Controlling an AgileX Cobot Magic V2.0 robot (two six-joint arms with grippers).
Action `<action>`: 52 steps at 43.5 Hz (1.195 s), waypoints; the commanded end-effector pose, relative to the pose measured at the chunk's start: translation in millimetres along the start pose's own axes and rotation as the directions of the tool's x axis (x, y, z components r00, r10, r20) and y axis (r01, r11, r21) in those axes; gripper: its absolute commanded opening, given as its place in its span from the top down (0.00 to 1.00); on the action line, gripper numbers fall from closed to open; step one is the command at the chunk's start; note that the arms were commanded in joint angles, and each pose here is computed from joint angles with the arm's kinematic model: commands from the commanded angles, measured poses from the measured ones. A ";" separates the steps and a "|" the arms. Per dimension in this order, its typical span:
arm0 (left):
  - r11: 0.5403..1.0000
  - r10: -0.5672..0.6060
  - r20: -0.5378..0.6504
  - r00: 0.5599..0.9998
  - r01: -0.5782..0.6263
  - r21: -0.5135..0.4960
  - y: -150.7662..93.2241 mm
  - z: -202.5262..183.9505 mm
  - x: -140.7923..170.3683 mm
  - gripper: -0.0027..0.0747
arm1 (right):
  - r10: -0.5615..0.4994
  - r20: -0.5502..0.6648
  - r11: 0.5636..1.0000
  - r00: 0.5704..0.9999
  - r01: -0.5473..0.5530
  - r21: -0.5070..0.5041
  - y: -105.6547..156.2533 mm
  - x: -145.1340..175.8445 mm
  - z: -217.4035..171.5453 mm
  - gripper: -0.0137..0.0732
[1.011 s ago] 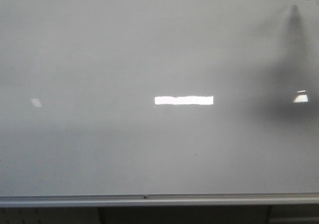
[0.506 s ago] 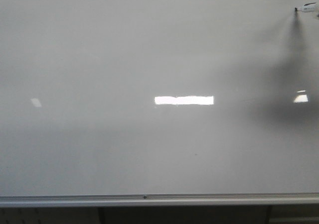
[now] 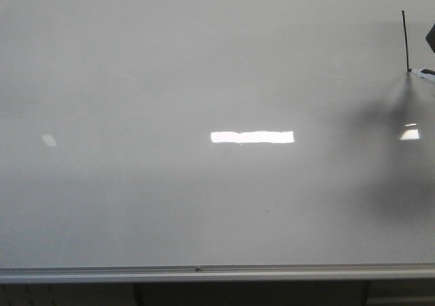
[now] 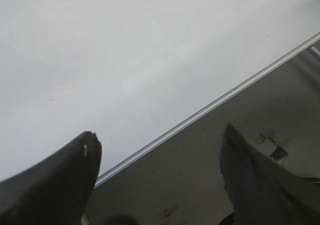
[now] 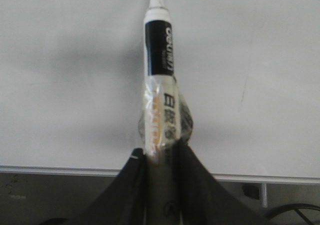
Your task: Write number 1 on whiteboard
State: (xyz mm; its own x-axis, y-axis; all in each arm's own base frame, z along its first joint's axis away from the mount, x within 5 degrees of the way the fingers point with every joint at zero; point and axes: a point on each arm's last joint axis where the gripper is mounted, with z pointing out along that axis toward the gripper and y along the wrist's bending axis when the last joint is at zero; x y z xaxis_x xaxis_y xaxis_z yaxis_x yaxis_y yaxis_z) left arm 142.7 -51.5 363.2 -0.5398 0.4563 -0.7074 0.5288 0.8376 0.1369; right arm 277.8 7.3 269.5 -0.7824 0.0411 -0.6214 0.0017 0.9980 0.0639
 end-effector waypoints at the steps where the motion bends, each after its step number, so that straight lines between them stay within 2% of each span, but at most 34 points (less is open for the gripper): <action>1: 1.000 -0.020 0.095 0.995 0.021 -0.019 2.0 -7.4 -10.9 0.33 | -0.006 0.175 1.000 0.985 0.007 -0.004 1.9 -25.2 -39.3 0.91; 5: 1.000 -0.020 0.093 0.996 0.021 -0.018 2.0 -7.4 -10.8 0.33 | -0.021 0.218 1.000 0.976 0.025 -0.016 6.8 -32.4 -69.3 0.91; 8: 1.000 0.004 0.078 0.997 -0.004 -0.004 1.2 -5.8 -11.3 0.33 | -0.084 0.203 0.995 0.976 0.091 -0.026 14.0 -33.7 -90.0 0.91; 11: 0.997 0.056 0.055 0.997 -0.059 0.048 -2.7 -4.5 -14.3 0.33 | -0.183 0.120 0.981 0.976 0.190 -0.051 23.0 -30.8 -104.1 0.91; 14: 0.983 0.119 0.049 0.992 -0.125 0.137 -11.1 -4.2 -21.0 0.33 | -0.302 0.013 0.947 0.953 0.301 -0.110 33.3 -23.8 -113.4 0.91; 19: 0.927 0.238 0.083 0.968 -0.252 0.277 -28.1 -1.1 -35.2 0.33 | -0.514 -0.099 0.836 0.852 0.471 -0.282 52.1 -6.0 -122.9 0.91; 21: 0.896 0.289 0.110 0.951 -0.309 0.320 -36.7 0.3 -42.4 0.33 | -0.591 -0.099 0.770 0.801 0.523 -0.364 61.2 0.8 -125.8 0.91; 24: 0.858 0.343 0.142 0.928 -0.371 0.355 -47.6 4.0 -52.5 0.33 | -0.653 -0.051 0.687 0.756 0.563 -0.459 73.5 5.8 -129.8 0.91; 30: 0.781 0.428 0.211 0.879 -0.477 0.403 -71.9 14.3 -72.5 0.33 | -0.688 0.081 0.547 0.722 0.588 -0.596 94.9 10.3 -138.6 0.91; 32: 0.755 0.455 0.231 0.860 -0.510 0.411 -79.5 16.4 -78.3 0.33 | -0.705 0.118 0.497 0.699 0.605 -0.622 99.8 12.3 -141.2 0.91; 35: 0.718 0.489 0.259 0.833 -0.553 0.422 -89.7 21.1 -86.8 0.33 | -0.714 0.163 0.446 0.681 0.621 -0.644 106.0 13.9 -144.1 0.91; 39: 0.676 0.521 0.286 0.804 -0.593 0.436 -102.4 27.1 -99.7 0.33 | -0.724 0.186 0.414 0.664 0.634 -0.653 110.0 15.6 -145.8 0.91; 47: 0.624 0.566 0.328 0.757 -0.653 0.429 -114.2 37.7 -122.3 0.33 | -0.730 0.193 0.402 0.655 0.641 -0.654 111.3 16.4 -146.0 0.91; 52: 0.605 0.584 0.328 0.743 -0.667 0.434 -118.1 48.6 -132.9 0.33 | -0.731 0.195 0.400 0.654 0.642 -0.654 111.3 16.4 -146.0 0.91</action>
State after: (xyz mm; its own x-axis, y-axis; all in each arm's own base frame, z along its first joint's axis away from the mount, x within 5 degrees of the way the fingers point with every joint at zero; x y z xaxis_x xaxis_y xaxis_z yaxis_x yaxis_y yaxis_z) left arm 184.1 -219.5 387.2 0.0776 0.7816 -0.6190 0.9748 0.0707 0.2115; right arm 188.8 111.3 367.1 -0.4237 -0.6810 -0.5972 -0.8823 0.4594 0.1022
